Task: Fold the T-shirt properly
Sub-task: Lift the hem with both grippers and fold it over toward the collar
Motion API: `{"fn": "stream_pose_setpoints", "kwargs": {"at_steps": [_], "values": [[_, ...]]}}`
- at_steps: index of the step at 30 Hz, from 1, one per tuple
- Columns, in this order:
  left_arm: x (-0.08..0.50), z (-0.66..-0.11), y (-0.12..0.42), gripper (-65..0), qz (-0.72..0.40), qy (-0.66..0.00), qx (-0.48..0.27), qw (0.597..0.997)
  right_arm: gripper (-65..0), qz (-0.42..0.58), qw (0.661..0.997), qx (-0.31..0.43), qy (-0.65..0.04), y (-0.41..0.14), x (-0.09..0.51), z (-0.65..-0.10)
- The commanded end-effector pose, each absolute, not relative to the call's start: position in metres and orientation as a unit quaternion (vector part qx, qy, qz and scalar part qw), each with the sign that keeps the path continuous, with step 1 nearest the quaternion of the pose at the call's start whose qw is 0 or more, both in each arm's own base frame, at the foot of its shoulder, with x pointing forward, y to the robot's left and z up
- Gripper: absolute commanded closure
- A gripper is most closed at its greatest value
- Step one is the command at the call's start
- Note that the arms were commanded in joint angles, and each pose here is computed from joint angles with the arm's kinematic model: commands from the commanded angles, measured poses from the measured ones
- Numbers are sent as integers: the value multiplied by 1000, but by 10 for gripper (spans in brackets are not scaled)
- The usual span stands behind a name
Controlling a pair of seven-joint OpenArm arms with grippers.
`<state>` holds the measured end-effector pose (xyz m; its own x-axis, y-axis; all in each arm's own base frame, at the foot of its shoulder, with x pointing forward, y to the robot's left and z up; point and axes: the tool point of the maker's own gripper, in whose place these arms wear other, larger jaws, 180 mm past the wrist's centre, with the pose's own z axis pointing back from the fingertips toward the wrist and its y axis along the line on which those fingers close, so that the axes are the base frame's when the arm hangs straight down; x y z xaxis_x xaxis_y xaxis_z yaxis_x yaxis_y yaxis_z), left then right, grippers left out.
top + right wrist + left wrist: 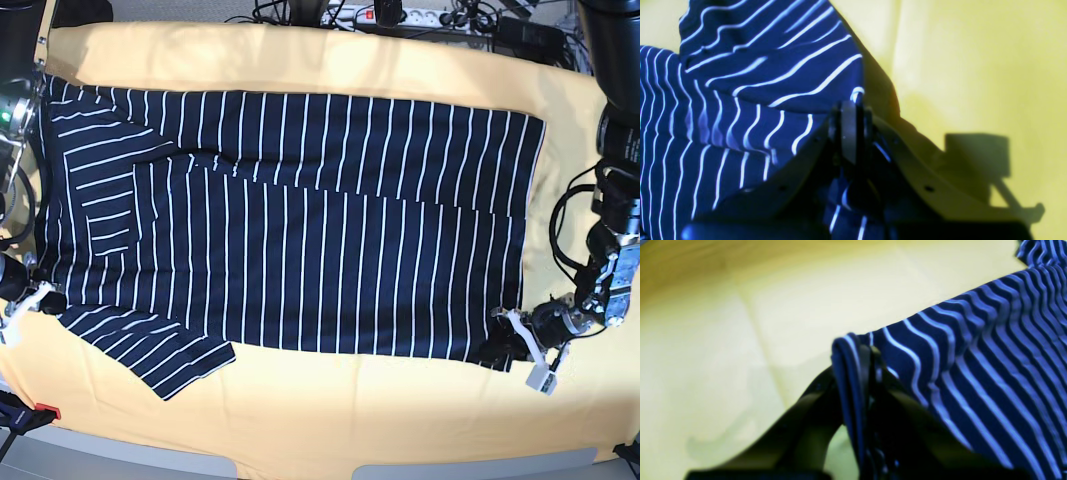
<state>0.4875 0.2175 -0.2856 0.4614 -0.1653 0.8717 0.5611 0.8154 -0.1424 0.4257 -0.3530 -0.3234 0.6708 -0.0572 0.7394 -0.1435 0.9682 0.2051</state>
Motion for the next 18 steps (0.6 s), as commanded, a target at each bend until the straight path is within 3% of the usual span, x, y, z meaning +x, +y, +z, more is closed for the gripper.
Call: {"fn": "stream_pose_setpoints", "kwargs": {"at_steps": [1, 9, 18], "values": [[495, -258, 216, 0, -223, -491, -219, 813, 0, 27, 895, 111, -432, -366, 433, -298], [468, -245, 217, 0, -225, -446, -258, 827, 0, 54, 902, 93, -419, -371, 408, -302], [441, -243, 244, 0, -231, -438, -243, 834, 0, 56, 898, 103, -423, -368, 405, -298]]}}
